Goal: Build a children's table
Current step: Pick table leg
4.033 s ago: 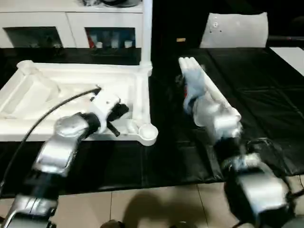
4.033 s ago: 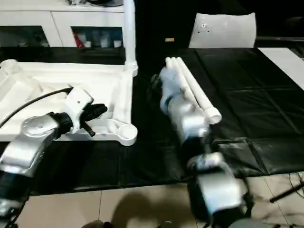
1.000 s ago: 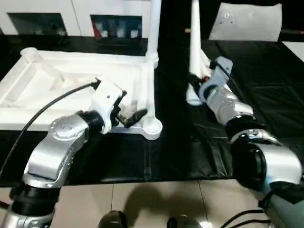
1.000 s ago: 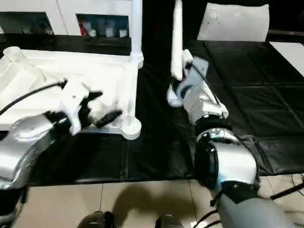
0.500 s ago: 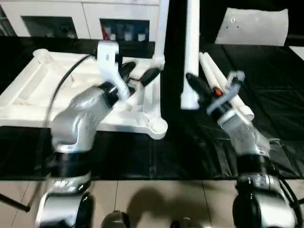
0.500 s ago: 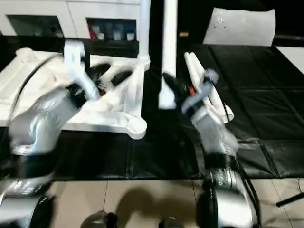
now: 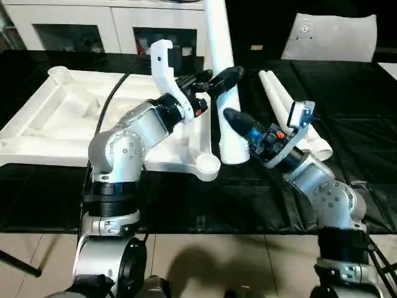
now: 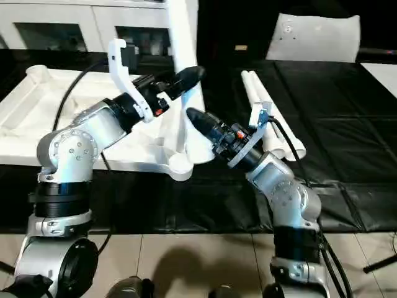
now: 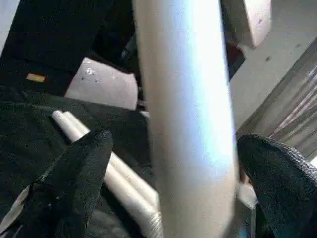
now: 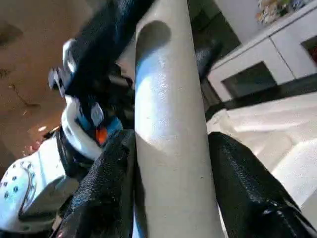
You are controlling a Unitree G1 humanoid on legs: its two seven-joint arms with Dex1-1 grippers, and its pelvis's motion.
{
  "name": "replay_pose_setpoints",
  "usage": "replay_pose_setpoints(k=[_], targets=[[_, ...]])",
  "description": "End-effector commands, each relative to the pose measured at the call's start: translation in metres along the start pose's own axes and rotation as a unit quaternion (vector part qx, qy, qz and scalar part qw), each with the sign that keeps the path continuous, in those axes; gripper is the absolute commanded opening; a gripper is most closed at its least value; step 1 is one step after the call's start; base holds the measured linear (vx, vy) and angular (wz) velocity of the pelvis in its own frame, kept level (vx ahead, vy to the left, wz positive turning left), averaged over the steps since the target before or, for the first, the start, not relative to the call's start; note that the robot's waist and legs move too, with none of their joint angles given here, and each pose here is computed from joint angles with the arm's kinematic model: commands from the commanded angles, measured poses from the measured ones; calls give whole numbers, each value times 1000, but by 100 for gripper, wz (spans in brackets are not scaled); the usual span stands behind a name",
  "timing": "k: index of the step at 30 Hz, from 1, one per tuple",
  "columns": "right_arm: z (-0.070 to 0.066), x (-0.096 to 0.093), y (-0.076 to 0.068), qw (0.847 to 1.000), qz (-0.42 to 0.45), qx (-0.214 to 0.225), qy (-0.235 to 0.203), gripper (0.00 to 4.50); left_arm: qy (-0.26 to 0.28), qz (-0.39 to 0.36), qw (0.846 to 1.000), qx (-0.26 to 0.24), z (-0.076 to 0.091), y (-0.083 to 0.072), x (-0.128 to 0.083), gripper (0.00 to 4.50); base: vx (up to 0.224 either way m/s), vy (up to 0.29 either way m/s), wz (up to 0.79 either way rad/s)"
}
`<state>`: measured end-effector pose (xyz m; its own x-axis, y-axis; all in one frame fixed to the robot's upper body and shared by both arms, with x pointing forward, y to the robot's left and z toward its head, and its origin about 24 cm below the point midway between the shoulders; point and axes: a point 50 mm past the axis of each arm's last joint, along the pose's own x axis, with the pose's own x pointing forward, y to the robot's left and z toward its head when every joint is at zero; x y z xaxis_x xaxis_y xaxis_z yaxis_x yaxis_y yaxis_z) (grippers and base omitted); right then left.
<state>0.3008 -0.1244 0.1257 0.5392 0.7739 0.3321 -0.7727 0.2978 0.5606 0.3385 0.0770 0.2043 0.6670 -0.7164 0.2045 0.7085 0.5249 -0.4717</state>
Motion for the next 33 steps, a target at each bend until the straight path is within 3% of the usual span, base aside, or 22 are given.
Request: replay_pose_setpoints(k=[1,9,13,14,15,25,27,33], targets=[[5,1,6,1000,8,-15,-2,187,-6,-9,1000,-2,4,-2,1,410,0,0,0],[1,5,6,998,-12,-61,19,187,-9,-10,1000,2,3,0,-3,337,0,0,0],[-1,8,4,993,-38,-108,32,187,-1,12,1000,6,1,4,-5,334,0,0,0],[-4,11,1,985,-58,-152,54,187,4,48,999,10,-1,9,-5,334,0,0,0],[-5,12,1,984,-60,-160,59,187,3,56,998,10,-1,11,-5,334,0,0,0],[-16,21,8,975,-68,-203,61,187,0,94,996,10,-8,12,-5,334,0,0,0],[-21,25,9,968,-73,-233,62,187,-6,118,993,24,-12,11,-4,334,0,0,0],[-22,29,9,960,-92,-261,49,187,-17,158,987,19,-13,15,-5,327,0,0,0]])
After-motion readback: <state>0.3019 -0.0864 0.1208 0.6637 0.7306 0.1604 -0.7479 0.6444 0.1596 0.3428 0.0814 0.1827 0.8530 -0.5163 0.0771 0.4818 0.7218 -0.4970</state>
